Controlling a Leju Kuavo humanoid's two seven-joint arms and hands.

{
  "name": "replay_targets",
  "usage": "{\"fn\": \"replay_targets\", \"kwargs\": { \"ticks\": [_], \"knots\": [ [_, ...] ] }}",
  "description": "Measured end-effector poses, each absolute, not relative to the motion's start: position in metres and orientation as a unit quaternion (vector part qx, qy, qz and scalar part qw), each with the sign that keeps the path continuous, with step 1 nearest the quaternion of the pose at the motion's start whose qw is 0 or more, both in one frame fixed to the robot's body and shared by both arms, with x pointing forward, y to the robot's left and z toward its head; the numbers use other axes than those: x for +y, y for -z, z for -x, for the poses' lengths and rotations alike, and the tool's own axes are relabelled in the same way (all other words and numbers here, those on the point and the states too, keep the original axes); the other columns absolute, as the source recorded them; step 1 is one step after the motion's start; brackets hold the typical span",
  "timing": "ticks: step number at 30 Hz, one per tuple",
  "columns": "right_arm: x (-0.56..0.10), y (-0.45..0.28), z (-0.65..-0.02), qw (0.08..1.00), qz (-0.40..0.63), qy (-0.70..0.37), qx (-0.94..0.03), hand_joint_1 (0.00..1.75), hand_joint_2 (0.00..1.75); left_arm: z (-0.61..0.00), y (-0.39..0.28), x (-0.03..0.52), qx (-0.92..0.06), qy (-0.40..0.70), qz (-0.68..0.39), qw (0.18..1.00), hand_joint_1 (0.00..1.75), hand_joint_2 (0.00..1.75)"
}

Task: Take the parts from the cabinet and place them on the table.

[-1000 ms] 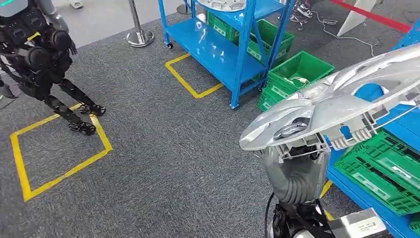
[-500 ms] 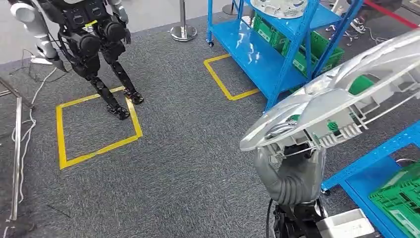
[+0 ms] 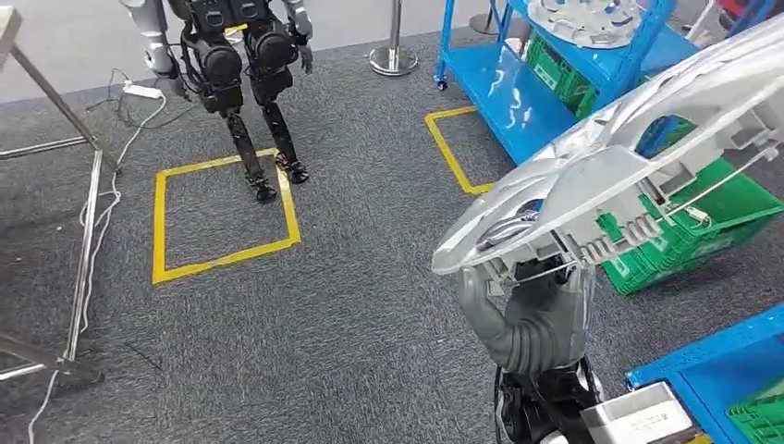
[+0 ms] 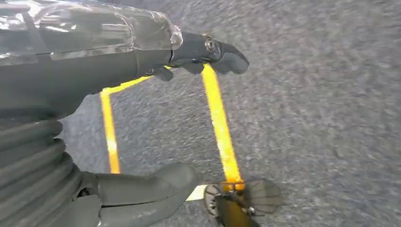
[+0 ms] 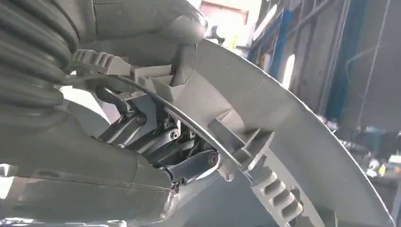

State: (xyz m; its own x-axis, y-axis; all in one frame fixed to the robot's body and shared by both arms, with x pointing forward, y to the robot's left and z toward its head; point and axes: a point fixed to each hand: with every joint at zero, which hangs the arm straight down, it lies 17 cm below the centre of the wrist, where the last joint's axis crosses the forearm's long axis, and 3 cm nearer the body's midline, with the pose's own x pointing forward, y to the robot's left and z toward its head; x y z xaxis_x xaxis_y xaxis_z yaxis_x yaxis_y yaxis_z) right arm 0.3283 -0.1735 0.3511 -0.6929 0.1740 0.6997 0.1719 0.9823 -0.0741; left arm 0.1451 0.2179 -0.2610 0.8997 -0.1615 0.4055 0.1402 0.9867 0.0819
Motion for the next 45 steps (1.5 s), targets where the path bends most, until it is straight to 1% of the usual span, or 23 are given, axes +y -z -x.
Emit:
{"fn": "replay_targets", "kwargs": {
  "ticks": [4,8,17,22,26,45],
  "knots": [
    [-0.171,-0.352,-0.327,0.377,0.096,-0.006,-0.921,1.75,1.75,-0.132,0.266,0.218,-0.176,0.079,-0.023,0.981,0.0,1.75],
    [-0.171,-0.347,-0.326,0.382,0.097,-0.007,-0.919,1.75,1.75,-0.13,0.267,0.22,-0.167,0.08,-0.024,0.982,0.0,1.75],
    [-0.168,-0.342,-0.325,0.388,0.103,-0.023,-0.915,1.75,1.75,-0.14,0.261,0.207,-0.207,0.08,-0.013,0.975,0.0,1.75],
    [-0.169,-0.346,-0.324,0.382,0.106,-0.024,-0.918,1.75,1.75,-0.14,0.26,0.203,-0.208,0.081,-0.009,0.975,0.0,1.75],
    [-0.169,-0.342,-0.325,0.392,0.102,-0.024,-0.914,1.75,1.75,-0.132,0.263,0.201,-0.192,0.081,-0.008,0.978,0.0,1.75],
    [-0.164,-0.344,-0.323,0.384,0.093,-0.031,-0.918,1.75,1.75,-0.136,0.261,0.199,-0.197,0.08,-0.008,0.977,0.0,1.75]
  ]
}}
